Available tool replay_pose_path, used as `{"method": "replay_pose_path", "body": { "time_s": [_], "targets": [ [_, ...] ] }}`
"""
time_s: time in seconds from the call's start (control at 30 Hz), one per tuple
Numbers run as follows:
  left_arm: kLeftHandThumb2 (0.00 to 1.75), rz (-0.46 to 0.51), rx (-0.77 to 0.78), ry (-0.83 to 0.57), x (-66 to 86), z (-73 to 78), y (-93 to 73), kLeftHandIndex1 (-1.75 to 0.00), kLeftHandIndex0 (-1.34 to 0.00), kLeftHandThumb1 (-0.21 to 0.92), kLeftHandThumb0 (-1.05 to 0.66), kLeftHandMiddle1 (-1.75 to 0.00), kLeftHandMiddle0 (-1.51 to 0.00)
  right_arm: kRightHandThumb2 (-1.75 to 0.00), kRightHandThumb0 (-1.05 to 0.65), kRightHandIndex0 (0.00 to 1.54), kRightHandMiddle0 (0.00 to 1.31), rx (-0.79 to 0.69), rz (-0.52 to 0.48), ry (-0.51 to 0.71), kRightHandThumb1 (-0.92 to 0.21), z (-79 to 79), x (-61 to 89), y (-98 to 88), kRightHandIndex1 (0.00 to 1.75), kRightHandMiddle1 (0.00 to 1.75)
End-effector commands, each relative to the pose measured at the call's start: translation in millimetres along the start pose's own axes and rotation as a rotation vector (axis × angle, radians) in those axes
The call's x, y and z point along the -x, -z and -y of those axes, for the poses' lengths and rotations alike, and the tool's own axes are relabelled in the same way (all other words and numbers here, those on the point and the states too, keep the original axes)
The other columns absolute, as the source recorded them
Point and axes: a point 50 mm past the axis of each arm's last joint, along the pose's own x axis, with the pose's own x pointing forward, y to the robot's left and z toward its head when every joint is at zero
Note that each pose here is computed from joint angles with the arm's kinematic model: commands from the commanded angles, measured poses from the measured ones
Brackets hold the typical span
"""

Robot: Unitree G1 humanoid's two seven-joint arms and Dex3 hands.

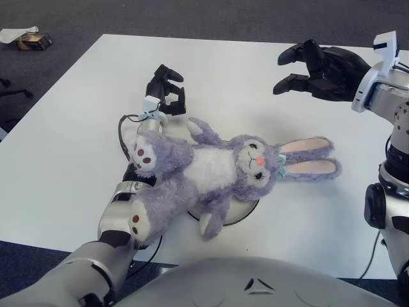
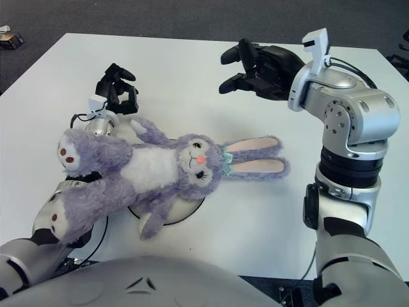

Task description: Put the doll into the plate.

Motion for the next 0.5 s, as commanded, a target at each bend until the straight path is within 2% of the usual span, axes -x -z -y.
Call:
{"method": "replay_pose_path", "body": {
  "time_s": [0.0, 0.33, 0.47],
  "targets": [
    [1.28, -0.027, -0.022, -0.019, 4.6, -6.8, 7.3, -1.75, -0.46, 0.35, -0.01, -1.75, -0.47, -0.86, -0.87, 0.44, 0.13, -0.026, -0.034, 0.047, -0.92, 11.4, -3.1, 33.1, 1.28, 1.63],
    [1.29, -0.068, -0.049, -0.045, 14.8, -20.4, 19.5, -1.75, -0.47, 0.35, -0.01, -1.75, -0.48, -0.90, -0.80, 0.38, 0.10, -0.019, -0.067, 0.162, -0.92, 25.5, -5.3, 65.0, 1.38, 1.67],
    [1.28, -0.077, -0.046, -0.055, 17.5, -25.6, 21.7, -1.75, -0.46, 0.35, -0.01, -1.75, -0.47, -0.92, -0.76, 0.37, 0.09, -0.038, -0.116, 0.234, -0.92, 45.1, -8.2, 100.5, 1.40, 1.71]
  ]
}}
